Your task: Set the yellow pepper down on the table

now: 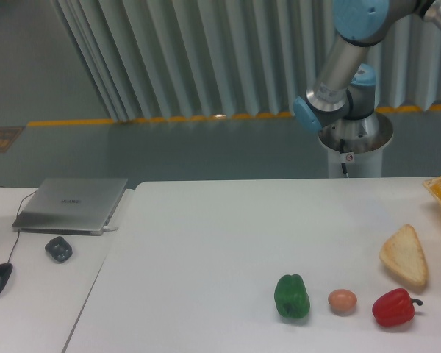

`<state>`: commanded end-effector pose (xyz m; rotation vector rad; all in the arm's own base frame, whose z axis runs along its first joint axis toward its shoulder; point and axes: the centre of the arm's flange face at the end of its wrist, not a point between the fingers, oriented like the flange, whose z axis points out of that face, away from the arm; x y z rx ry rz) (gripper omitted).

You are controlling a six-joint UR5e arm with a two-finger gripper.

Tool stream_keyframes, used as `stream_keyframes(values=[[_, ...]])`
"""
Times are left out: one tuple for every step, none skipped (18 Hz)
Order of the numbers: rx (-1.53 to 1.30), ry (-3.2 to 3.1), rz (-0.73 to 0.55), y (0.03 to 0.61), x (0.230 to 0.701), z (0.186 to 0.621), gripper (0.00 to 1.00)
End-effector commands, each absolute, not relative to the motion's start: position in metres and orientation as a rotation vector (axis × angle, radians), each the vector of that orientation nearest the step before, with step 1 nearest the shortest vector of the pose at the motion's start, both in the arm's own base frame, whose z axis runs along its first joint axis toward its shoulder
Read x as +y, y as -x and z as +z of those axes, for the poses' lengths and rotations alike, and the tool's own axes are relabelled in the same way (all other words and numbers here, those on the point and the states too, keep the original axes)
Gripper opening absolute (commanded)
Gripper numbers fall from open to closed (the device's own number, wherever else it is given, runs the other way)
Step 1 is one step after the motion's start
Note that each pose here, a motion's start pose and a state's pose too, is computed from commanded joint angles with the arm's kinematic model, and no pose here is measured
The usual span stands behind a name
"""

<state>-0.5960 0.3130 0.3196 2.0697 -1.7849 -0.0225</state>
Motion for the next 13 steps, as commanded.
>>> stream_keyframes(values=[[-1.785,-2.076,-0.015,0.597,0.313,0.324,0.42],[-1.790,-2.082,-0.009,0.596,0.314,0.326,0.42],[-1.791,-2.086,-0.014,0.596,0.314,0.331,0.42],[-1.787,-2.095,-0.013,0.594,0.314,0.333,0.42],[-1.773,-2.125,-0.014,0.592,0.313,0.338,0.42],[-1.769,-2.180,-0.009,0.589,0.315,0.341,0.42],[-1.765,-2.281,0.002,0.582,0.319,0.347,0.42],[-1.745,-2.351,0.011,0.575,0.321,0.350,0.42],[-1.696,-2.441,0.024,0.563,0.329,0.354,0.42],[-1.671,-2.478,0.032,0.554,0.338,0.356,0.42],[-1.628,-2.515,0.038,0.543,0.346,0.363,0.42],[-1.592,-2.571,0.054,0.531,0.354,0.367,0.42],[-1.558,-2.635,0.064,0.526,0.357,0.369,0.42]])
